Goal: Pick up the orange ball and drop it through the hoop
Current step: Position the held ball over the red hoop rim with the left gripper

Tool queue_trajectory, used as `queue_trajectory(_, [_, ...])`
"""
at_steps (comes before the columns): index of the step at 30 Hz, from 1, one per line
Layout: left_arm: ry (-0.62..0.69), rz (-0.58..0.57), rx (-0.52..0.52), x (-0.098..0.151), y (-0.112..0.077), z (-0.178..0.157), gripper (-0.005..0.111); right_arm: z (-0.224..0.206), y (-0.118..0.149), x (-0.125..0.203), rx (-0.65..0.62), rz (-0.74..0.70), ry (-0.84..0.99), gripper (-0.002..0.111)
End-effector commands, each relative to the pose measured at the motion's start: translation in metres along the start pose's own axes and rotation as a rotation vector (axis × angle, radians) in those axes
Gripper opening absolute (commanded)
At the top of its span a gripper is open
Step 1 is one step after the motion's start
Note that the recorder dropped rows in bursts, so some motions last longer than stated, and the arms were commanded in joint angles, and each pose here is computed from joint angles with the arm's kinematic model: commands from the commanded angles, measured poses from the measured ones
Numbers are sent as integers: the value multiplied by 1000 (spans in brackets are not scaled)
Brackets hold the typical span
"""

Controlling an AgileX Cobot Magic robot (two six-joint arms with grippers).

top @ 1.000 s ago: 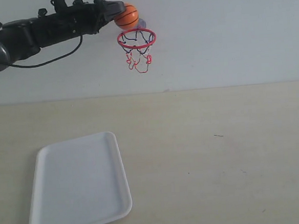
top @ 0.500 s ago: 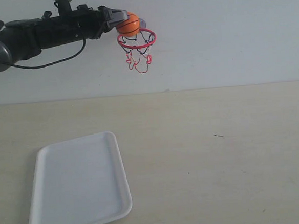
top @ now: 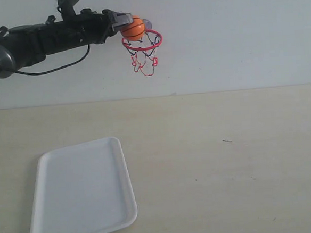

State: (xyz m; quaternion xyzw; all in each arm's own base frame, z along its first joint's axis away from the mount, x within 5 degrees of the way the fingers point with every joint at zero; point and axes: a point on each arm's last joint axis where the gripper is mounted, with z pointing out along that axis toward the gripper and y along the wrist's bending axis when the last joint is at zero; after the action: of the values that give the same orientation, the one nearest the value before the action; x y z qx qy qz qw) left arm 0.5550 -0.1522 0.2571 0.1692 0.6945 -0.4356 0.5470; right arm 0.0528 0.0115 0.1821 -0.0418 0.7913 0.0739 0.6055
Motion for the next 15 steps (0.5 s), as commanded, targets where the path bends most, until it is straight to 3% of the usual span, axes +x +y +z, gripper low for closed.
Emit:
queue_trajectory(1, [10,-17,26,10,3,4,4,0,0,-1,2,-15,-17,0])
queue_trajectory(15, [-34,-28,84,12,-2,8,4,0,0,-1,2,-15,-17,0])
